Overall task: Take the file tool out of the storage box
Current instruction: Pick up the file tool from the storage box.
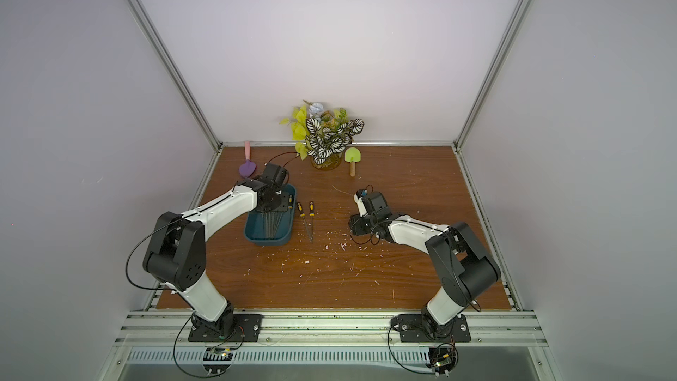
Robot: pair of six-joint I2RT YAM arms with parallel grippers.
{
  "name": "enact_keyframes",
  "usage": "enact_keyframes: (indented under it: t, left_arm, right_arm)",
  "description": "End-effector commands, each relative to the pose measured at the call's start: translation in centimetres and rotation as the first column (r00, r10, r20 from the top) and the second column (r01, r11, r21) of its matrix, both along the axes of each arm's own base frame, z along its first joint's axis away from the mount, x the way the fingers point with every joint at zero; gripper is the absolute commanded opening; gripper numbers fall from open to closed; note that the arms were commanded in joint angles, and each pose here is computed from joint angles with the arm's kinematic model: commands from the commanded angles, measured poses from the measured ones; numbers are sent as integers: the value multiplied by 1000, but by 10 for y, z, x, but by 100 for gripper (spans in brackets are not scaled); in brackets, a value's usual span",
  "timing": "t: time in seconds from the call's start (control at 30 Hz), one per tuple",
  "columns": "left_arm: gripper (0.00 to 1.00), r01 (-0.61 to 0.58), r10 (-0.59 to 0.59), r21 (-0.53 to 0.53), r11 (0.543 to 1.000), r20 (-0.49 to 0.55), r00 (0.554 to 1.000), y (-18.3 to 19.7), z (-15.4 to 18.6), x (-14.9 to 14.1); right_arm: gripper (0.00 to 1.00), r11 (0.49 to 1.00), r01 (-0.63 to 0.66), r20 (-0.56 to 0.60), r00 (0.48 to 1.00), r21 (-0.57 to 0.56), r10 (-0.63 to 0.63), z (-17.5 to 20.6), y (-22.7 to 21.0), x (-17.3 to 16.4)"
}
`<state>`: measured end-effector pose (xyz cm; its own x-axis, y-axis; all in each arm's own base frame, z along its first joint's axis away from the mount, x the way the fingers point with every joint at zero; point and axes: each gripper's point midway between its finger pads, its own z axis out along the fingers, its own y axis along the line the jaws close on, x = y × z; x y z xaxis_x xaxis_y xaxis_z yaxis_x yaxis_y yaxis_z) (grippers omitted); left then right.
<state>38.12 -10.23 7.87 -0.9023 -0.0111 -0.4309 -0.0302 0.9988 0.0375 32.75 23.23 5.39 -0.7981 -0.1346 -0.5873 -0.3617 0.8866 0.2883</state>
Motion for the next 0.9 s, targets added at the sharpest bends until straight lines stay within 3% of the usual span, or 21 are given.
enact_keyframes:
  t: [0.0,0.1,0.87]
  left_arm:
    - [39,2,-1,18,1000,-60,998,3,-18,-13]
    - [25,-4,7,33,999,-82,997,7,-30,-18]
    - [22,-14,19,64,998,-78,997,8,-47,4]
  right_arm:
    - [57,1000,-7,2,1000,24,7,1,6,0]
    - [57,999,-7,1,1000,32,7,0,8,1]
    - [57,1000,-7,-11,1000,-18,7,-6,1,0]
